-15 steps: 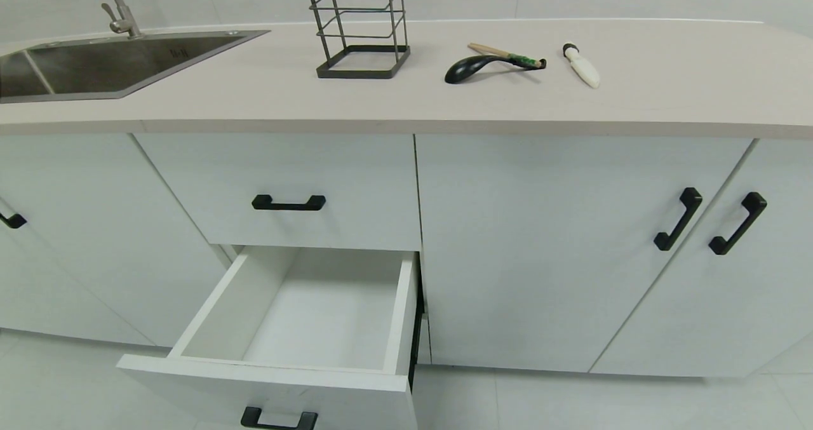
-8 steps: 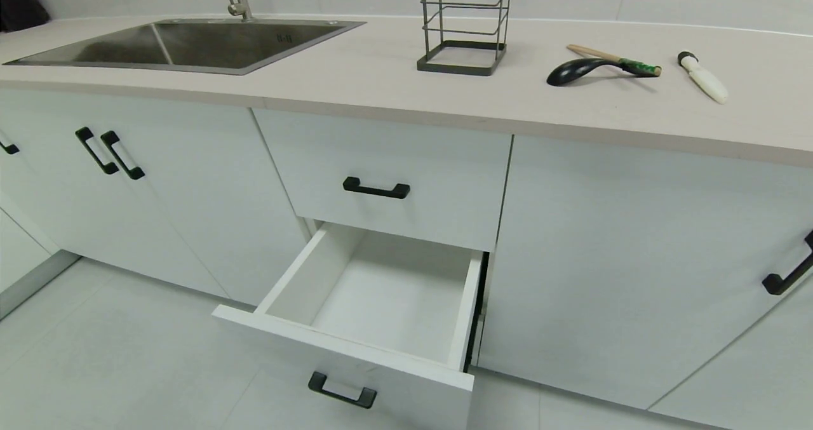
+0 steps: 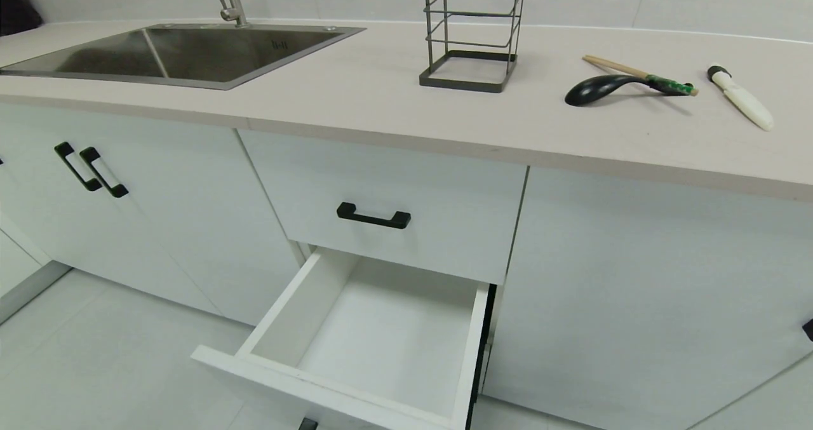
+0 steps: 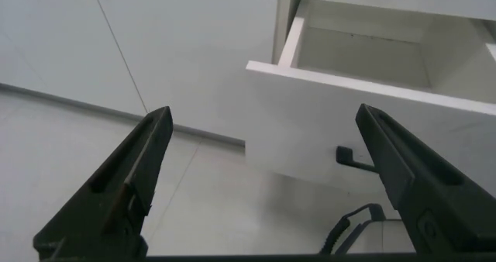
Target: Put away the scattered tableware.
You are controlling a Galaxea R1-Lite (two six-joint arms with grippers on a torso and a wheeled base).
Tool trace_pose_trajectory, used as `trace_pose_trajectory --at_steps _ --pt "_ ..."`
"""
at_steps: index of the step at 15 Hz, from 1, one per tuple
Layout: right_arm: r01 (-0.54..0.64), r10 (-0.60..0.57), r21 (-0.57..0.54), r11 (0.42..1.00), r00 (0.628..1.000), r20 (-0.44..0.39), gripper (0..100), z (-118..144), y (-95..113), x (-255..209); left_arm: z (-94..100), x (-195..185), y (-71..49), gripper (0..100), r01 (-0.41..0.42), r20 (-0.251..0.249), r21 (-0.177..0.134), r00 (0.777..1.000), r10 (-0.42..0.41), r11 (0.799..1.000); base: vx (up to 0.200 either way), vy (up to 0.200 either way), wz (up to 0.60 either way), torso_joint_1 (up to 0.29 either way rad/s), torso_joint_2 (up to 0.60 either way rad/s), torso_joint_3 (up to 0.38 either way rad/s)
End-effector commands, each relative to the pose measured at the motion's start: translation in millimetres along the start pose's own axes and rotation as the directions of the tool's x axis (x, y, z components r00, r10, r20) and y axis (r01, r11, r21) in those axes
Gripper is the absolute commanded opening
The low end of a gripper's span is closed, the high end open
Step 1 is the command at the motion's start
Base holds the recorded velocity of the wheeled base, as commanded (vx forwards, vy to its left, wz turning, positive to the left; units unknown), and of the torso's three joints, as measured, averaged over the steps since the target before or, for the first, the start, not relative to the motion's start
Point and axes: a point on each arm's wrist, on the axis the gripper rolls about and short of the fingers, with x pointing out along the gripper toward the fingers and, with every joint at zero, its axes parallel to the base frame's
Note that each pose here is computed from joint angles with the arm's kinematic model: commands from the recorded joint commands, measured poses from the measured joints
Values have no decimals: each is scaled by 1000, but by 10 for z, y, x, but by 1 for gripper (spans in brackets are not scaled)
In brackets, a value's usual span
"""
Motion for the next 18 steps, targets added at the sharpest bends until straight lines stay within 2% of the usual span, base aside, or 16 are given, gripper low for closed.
trace_pose_trajectory --at_steps 1,11,15,18 --pt "-1 1 0 1000 1000 -1 0 0 0 1 1 1 0 100 0 -2 -4 1000 0 1000 0 0 0 0 0 0" --pt "-1 1 -3 1000 1000 -1 0 0 0 1 1 1 0 100 0 -2 -4 1000 0 1000 0 0 0 9 -15 -3" --pt "-1 1 -5 1000 1000 0 0 5 0 0 1 1 0 100 0 -2 -4 1000 0 1000 0 0 0 221 -91 -102" --pt "-1 1 -5 1000 1000 0 0 5 0 0 1 1 0 100 0 -2 -4 1000 0 1000 0 0 0 235 -533 -230"
